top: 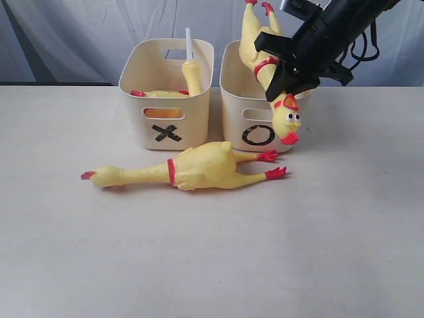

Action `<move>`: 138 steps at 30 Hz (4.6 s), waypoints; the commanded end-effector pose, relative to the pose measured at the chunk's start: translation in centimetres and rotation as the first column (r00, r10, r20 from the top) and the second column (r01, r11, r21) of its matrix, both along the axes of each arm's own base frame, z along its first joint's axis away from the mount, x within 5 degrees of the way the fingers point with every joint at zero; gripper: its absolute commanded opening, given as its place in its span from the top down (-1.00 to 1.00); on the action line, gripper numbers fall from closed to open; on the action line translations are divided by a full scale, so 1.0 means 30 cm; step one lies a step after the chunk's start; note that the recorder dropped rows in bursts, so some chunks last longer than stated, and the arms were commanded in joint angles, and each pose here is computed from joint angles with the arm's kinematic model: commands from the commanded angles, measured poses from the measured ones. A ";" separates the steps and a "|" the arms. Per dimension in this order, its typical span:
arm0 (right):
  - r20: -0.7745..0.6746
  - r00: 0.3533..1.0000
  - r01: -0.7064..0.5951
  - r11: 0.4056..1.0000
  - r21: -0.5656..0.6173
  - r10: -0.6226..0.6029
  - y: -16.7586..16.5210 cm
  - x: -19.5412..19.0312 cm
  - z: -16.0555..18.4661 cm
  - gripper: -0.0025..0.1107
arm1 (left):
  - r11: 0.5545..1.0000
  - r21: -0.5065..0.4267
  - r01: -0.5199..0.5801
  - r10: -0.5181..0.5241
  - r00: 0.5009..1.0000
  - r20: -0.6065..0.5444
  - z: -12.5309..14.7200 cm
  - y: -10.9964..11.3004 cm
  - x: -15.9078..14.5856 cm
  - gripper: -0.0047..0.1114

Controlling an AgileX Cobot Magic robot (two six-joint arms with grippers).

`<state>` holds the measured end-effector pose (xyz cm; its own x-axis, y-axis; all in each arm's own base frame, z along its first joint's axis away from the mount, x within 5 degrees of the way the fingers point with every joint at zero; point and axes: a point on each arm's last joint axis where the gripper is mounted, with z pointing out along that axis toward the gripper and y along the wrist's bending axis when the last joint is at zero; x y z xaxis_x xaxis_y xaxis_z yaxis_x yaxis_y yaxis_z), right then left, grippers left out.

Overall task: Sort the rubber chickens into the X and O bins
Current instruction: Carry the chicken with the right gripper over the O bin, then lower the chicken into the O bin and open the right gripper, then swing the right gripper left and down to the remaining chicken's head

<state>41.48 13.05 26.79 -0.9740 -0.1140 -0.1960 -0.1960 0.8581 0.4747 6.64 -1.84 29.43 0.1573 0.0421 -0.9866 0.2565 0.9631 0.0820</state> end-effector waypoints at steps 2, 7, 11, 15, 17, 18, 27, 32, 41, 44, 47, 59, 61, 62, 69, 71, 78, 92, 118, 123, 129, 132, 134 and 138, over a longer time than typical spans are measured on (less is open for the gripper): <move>0.014 1.000 -0.001 1.000 0.012 0.000 0.005 0.017 -0.010 0.97 | 1.000 -0.015 -0.004 0.004 1.000 -0.002 -0.002 0.003 -0.003 0.92; 0.001 1.000 -0.003 1.000 0.021 0.003 0.016 0.020 -0.026 0.97 | 1.000 -0.015 -0.004 0.004 1.000 -0.002 -0.002 0.003 -0.003 0.92; -0.003 1.000 -0.002 1.000 0.028 0.002 0.018 0.020 -0.027 0.97 | 1.000 -0.015 -0.004 0.004 1.000 -0.002 -0.002 0.003 -0.003 0.92; -0.003 1.000 -0.002 1.000 0.030 0.002 0.018 0.020 -0.027 0.97 | 1.000 -0.015 -0.004 0.004 1.000 -0.002 -0.002 0.003 -0.003 0.92; -0.004 1.000 -0.002 0.999 0.032 0.002 0.019 0.020 -0.027 0.97 | 1.000 -0.015 -0.004 0.004 1.000 -0.002 -0.002 0.003 -0.003 0.92; -0.004 1.000 -0.001 0.999 0.036 0.001 0.020 0.020 -0.026 0.97 | 1.000 -0.015 -0.004 0.004 1.000 -0.002 -0.002 0.003 -0.003 0.92; -0.008 1.000 0.002 0.999 0.055 -0.002 0.024 0.020 -0.023 0.97 | 1.000 -0.015 -0.004 0.004 1.000 -0.002 -0.002 0.003 -0.003 0.92; -0.008 1.000 0.002 0.999 0.055 -0.002 0.024 0.020 -0.023 0.97 | 1.000 -0.015 -0.004 0.004 1.000 -0.002 -0.002 0.003 -0.003 0.92; -0.009 1.000 0.003 0.998 0.057 -0.002 0.025 0.019 -0.023 0.97 | 1.000 -0.015 -0.004 0.004 1.000 -0.002 -0.002 0.003 -0.003 0.92; -0.010 1.000 0.004 0.998 0.063 -0.003 0.026 0.019 -0.022 0.97 | 1.000 -0.015 -0.004 0.004 1.000 -0.002 -0.002 0.003 -0.003 0.92; -0.013 1.000 0.006 0.997 0.074 -0.005 0.029 0.019 -0.020 0.97 | 1.000 -0.015 -0.004 0.004 1.000 -0.002 -0.002 0.003 -0.003 0.92; -0.015 1.000 0.008 0.997 0.077 -0.007 0.030 0.019 -0.020 0.97 | 1.000 -0.015 -0.004 0.004 1.000 -0.002 -0.002 0.003 -0.003 0.92; -0.015 1.000 0.008 0.997 0.077 -0.007 0.030 0.019 -0.019 0.96 | 1.000 -0.015 -0.004 0.004 1.000 -0.002 -0.002 0.003 -0.003 0.92; -0.015 1.000 0.008 0.997 0.077 -0.007 0.030 0.019 -0.019 0.93 | 1.000 -0.015 -0.004 0.004 1.000 -0.002 -0.002 0.003 -0.003 0.92; -0.025 0.999 0.024 0.997 0.078 -0.022 0.030 0.019 -0.019 0.25 | 1.000 -0.015 -0.004 0.004 1.000 -0.002 -0.002 0.003 -0.003 0.92; -0.025 0.999 0.024 0.997 0.078 -0.022 0.030 0.019 -0.019 0.21 | 1.000 -0.015 -0.004 0.004 1.000 -0.002 -0.002 0.003 -0.003 0.92; -0.026 0.999 0.025 0.996 0.084 -0.023 0.031 0.019 -0.019 0.22 | 1.000 -0.013 0.001 -0.001 1.000 0.001 -0.001 0.001 -0.003 0.92; -0.032 0.999 0.029 0.994 0.108 -0.026 0.037 0.018 -0.014 0.16 | 1.000 -0.013 0.001 -0.001 1.000 0.001 -0.001 0.001 -0.003 0.92; 0.132 0.991 0.014 0.989 0.145 -0.034 0.035 0.014 0.174 -0.25 | 1.000 -0.011 0.001 -0.001 1.000 0.002 -0.001 0.001 -0.003 0.92; 0.174 0.984 0.010 0.993 0.118 -0.031 0.022 -0.007 0.219 -0.24 | 1.000 -0.011 0.001 -0.001 1.000 0.002 -0.001 0.001 -0.003 0.92; 0.256 0.966 0.020 1.000 0.018 -0.024 -0.016 -0.044 0.290 -0.03 | 1.000 -0.011 0.001 -0.001 1.000 0.002 -0.001 0.001 -0.003 0.92; 0.326 0.945 0.051 0.996 -0.076 -0.024 -0.055 -0.078 0.352 0.42 | 1.000 -0.011 0.001 -0.001 1.000 0.002 -0.001 0.001 -0.003 0.92; 0.356 0.934 0.060 0.993 -0.099 -0.021 -0.069 -0.105 0.385 0.81 | 1.000 -0.011 0.001 -0.001 1.000 0.002 -0.001 0.001 -0.003 0.92; 0.353 0.936 0.070 0.985 -0.159 -0.010 -0.100 -0.174 0.392 0.97 | 1.000 -0.011 0.001 -0.001 1.000 0.002 -0.001 0.001 -0.003 0.92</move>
